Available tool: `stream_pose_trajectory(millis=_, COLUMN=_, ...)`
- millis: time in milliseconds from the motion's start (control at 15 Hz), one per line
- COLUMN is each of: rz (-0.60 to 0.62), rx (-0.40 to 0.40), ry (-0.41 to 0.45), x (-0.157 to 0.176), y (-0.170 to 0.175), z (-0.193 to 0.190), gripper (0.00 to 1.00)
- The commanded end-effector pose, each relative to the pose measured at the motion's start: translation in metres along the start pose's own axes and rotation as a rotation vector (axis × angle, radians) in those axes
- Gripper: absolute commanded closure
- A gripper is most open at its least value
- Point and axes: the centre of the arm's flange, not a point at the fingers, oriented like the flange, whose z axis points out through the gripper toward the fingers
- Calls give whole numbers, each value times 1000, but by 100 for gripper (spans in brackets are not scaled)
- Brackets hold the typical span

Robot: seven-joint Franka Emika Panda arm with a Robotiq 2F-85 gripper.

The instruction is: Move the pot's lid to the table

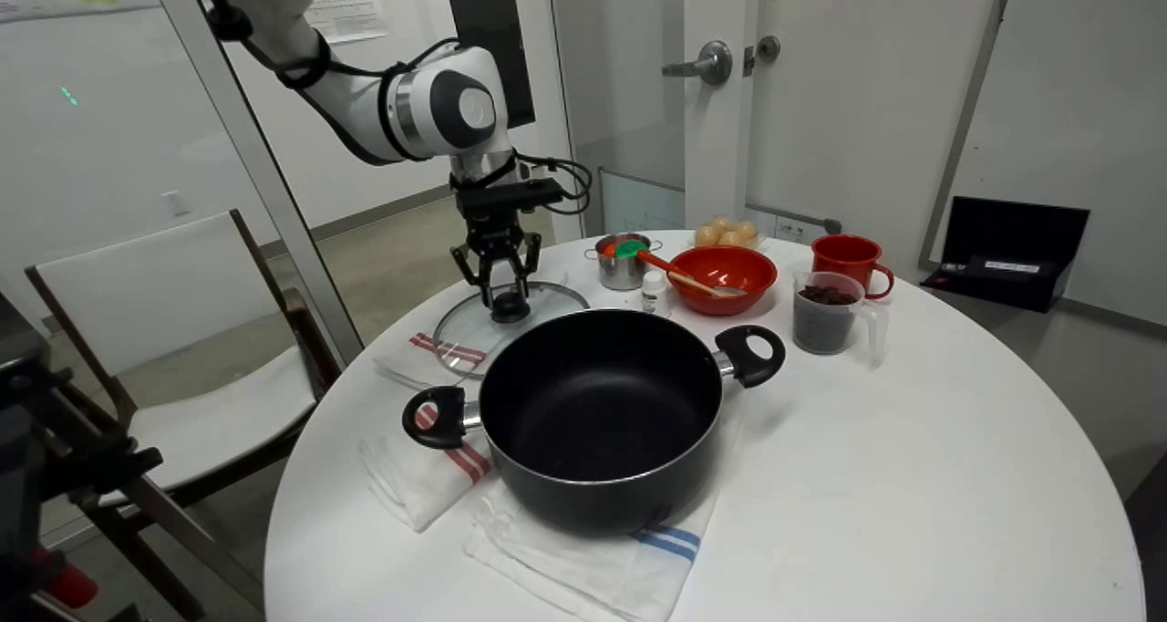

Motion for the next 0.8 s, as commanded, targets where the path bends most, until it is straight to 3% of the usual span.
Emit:
stream_pose_trajectory(millis=0, rz=-10, rx=14, ry=41, x=1, y=5, z=1, gripper=76)
stream_pose_trajectory(millis=67, rz=-7, rx=16, ry=42, x=0, y=5, z=1, gripper=76)
stream_pose_trajectory(millis=200, rz=-2, rx=18, ry=40, x=-2, y=5, z=2, gripper=25)
stream_pose_trajectory(millis=333, rz=0, rx=18, ry=41, x=-3, y=2, z=0, gripper=20)
stream_pose_trajectory(millis=533, rz=-3, rx=7, ry=49, x=-4, y=-10, z=-8, gripper=0)
stream_pose_trajectory(millis=733, rz=-9, rx=-8, ry=71, x=-3, y=-22, z=-20, gripper=0)
